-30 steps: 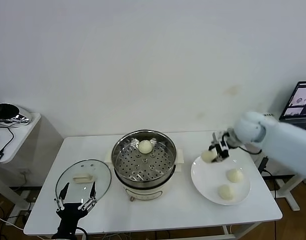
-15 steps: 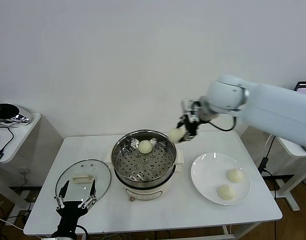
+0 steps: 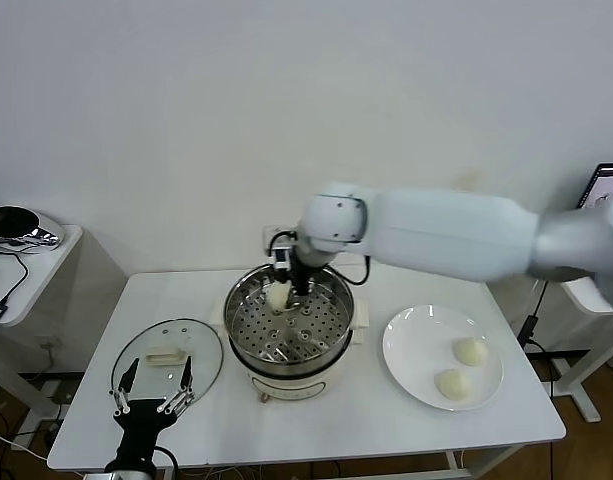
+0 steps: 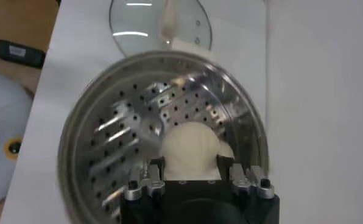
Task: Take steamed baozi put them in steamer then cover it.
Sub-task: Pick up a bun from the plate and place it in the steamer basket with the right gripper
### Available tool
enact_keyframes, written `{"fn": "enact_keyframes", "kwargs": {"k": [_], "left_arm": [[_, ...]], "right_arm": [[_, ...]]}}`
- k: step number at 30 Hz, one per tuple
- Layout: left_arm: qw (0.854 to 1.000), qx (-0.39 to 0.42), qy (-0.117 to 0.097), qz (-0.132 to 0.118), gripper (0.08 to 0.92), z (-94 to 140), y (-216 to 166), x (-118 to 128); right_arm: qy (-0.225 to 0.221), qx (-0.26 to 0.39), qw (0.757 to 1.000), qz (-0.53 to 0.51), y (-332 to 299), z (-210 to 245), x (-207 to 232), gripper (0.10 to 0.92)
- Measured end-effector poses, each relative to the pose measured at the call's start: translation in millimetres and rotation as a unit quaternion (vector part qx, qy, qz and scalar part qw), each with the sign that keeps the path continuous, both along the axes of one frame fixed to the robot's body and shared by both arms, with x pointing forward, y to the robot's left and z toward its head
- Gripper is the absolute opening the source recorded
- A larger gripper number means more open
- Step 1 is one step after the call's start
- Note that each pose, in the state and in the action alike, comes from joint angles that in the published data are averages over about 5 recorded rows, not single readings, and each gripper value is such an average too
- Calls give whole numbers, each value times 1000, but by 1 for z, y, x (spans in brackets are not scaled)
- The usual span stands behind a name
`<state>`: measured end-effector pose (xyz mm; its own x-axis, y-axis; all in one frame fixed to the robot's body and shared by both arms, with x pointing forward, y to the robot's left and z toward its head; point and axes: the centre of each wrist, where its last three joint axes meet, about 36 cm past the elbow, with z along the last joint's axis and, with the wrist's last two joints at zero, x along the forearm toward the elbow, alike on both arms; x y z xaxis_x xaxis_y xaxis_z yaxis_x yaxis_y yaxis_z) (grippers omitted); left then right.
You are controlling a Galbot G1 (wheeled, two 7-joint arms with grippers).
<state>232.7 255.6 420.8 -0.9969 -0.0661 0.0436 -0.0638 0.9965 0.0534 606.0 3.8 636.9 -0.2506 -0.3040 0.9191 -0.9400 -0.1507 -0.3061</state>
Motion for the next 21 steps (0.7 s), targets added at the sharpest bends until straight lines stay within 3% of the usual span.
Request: {"fn": "enact_keyframes", "kwargs": {"k": [13,21], "left_arm": [[1000,0,-3,0,823,-1,1,2],[1000,0,-4,1,823,-1,1,2]], "right_arm": [[10,-11,1000,-5,52,-49,2,563],[5,-24,1000,-5,49,-51,5,753]]}}
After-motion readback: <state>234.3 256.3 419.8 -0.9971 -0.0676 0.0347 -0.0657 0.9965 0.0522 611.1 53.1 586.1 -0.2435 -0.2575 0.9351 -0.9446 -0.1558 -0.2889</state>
